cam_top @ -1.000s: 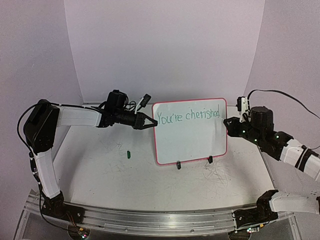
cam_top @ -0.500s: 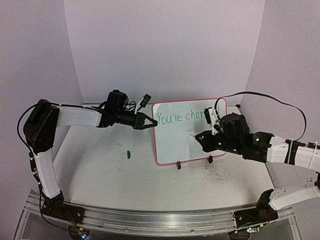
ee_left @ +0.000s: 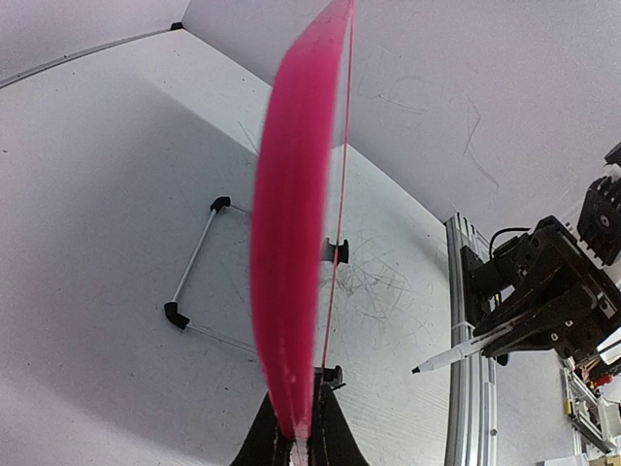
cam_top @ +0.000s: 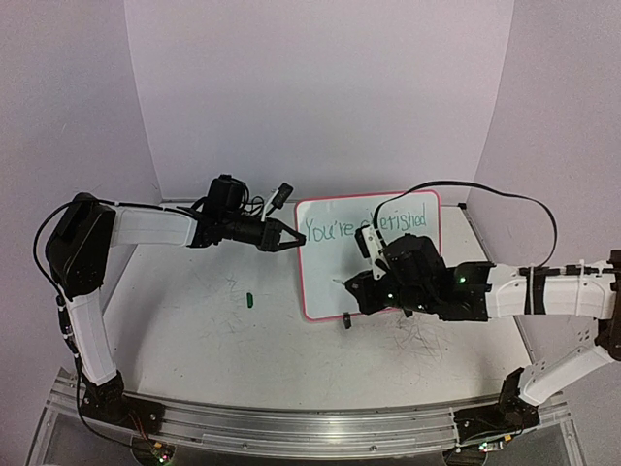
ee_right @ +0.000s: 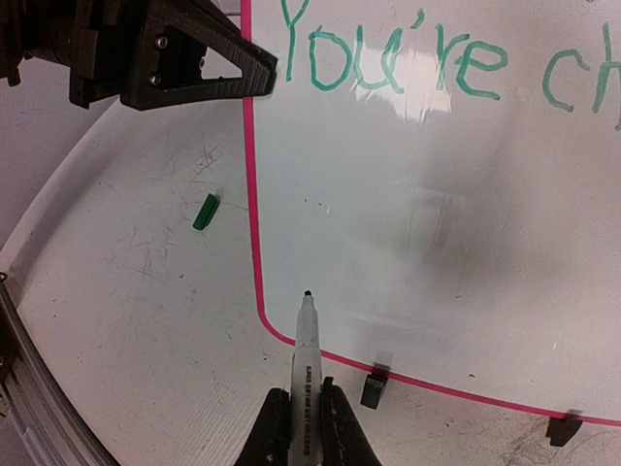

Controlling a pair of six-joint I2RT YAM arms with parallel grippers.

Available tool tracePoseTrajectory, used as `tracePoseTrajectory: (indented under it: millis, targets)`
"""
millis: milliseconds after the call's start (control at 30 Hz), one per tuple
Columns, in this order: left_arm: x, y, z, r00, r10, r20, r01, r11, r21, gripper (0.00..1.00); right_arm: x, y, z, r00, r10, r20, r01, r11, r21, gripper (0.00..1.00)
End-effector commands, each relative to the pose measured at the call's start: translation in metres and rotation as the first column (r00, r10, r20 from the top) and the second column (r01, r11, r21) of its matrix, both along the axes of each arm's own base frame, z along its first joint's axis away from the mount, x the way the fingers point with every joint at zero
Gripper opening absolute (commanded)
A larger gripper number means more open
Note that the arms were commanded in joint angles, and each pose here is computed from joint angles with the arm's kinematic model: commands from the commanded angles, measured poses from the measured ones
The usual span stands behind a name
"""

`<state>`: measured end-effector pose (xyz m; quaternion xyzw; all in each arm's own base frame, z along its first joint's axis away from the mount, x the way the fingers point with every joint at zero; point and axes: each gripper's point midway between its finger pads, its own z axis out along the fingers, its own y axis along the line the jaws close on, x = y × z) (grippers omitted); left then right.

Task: Write a sentence on the whiteboard
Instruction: Pick up the sentence from the whiteboard.

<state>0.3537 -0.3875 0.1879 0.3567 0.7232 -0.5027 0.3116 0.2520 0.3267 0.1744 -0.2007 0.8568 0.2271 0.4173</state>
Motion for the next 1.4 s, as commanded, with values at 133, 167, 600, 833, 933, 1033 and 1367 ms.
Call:
tracePoseTrajectory:
  millis: [133, 167, 600, 833, 933, 1033, 1367]
  targets:
    - [0.009, 0.005, 0.001, 0.997, 0.045, 0.066, -0.048, 0.998, 0.036, 0.00, 0.007, 0.031, 0.015, 0.999, -0.012, 0.039, 0.010, 0.998, 0.066, 0.00]
    - [0.009, 0.005, 0.001, 0.997, 0.044, 0.066, -0.047, 0.998, 0.035, 0.00, 0.008, 0.032, 0.014, 0.999, -0.016, 0.040, 0.014, 0.998, 0.061, 0.00]
    - [0.008, 0.004, 0.002, 0.997, 0.041, 0.066, -0.044, 0.999, 0.033, 0.00, 0.032, 0.036, 0.034, 0.986, -0.114, 0.122, 0.106, 0.992, 0.069, 0.00]
    - [0.009, 0.005, 0.001, 0.997, 0.044, 0.068, -0.047, 0.998, 0.036, 0.00, 0.047, 0.048, 0.029, 0.980, -0.153, 0.128, 0.147, 0.988, 0.048, 0.00]
    - [0.009, 0.005, 0.001, 0.997, 0.045, 0.070, -0.048, 0.998, 0.037, 0.00, 0.050, 0.047, 0.028, 0.976, -0.174, 0.131, 0.170, 0.985, 0.043, 0.00]
    - [0.009, 0.005, 0.001, 0.997, 0.045, 0.070, -0.047, 0.998, 0.037, 0.00, 0.051, 0.045, 0.026, 0.973, -0.186, 0.134, 0.183, 0.982, 0.035, 0.00]
    - [0.008, 0.004, 0.002, 0.997, 0.040, 0.068, -0.043, 0.999, 0.034, 0.00, 0.059, 0.046, 0.022, 0.966, -0.212, 0.148, 0.212, 0.977, 0.013, 0.00]
